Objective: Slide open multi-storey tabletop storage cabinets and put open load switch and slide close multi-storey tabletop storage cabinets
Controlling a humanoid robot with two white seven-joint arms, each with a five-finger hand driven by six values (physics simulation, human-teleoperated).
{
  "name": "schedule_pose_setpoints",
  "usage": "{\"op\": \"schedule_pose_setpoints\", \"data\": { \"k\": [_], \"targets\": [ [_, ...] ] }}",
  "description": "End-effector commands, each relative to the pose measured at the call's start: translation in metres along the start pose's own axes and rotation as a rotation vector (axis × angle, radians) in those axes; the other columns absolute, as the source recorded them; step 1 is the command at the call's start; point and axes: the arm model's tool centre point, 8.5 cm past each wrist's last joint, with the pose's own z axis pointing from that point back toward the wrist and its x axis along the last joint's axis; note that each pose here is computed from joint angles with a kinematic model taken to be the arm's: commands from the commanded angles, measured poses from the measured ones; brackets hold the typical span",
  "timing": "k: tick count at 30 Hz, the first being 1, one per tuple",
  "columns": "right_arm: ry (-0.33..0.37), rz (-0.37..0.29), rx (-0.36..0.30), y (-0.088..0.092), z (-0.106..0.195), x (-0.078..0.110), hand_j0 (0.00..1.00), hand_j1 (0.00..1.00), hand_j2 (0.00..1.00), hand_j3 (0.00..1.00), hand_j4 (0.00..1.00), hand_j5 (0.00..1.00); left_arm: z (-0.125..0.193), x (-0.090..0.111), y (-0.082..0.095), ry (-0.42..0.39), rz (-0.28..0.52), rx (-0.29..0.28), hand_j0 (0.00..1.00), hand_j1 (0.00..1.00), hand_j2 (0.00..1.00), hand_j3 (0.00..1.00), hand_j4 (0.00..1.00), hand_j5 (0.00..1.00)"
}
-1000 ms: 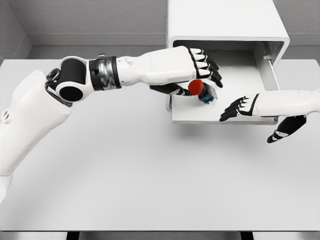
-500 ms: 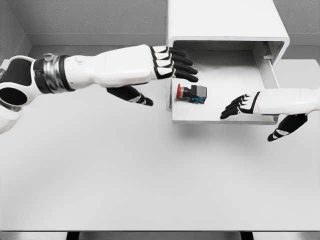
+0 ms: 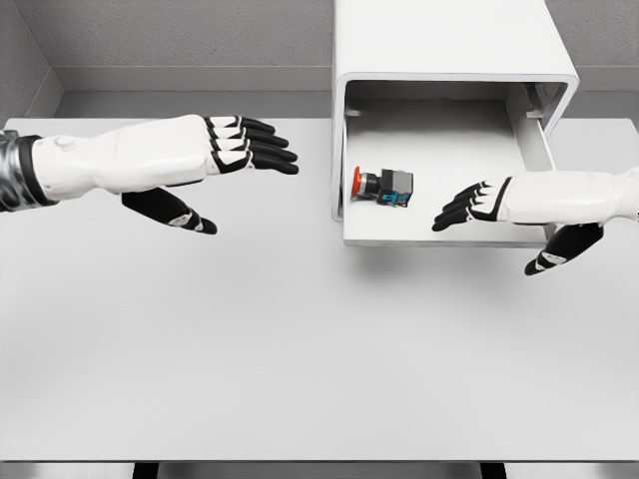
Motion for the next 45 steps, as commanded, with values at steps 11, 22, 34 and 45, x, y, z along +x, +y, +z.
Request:
{"op": "schedule_pose_setpoints", "data": {
  "k": [11,22,34,45],
  "targets": [
    [0.005,0.064,0.01,-0.008,-0.013,-0.003,1.0,1.0,1.0,1.0,1.0,1.0,0.008,-0.002,-0.001,0.021,0.009,-0.003,1.0,1.0,1.0,1.0,1.0,1.0],
    [0.033,0.116,-0.01,-0.019,-0.025,-0.014,1.0,1.0,1.0,1.0,1.0,1.0,0.009,-0.003,-0.01,0.028,0.03,-0.012,1.0,1.0,1.0,1.0,1.0,1.0],
    [0.094,0.14,-0.06,-0.047,-0.048,-0.048,1.0,1.0,1.0,1.0,1.0,1.0,0.01,-0.004,-0.013,0.029,0.037,-0.015,1.0,1.0,1.0,1.0,1.0,1.0],
    [0.054,0.147,-0.005,-0.013,-0.022,-0.014,1.0,1.0,1.0,1.0,1.0,1.0,0.011,-0.005,-0.015,0.035,0.036,-0.025,1.0,1.0,1.0,1.0,1.0,1.0]
  ]
}}
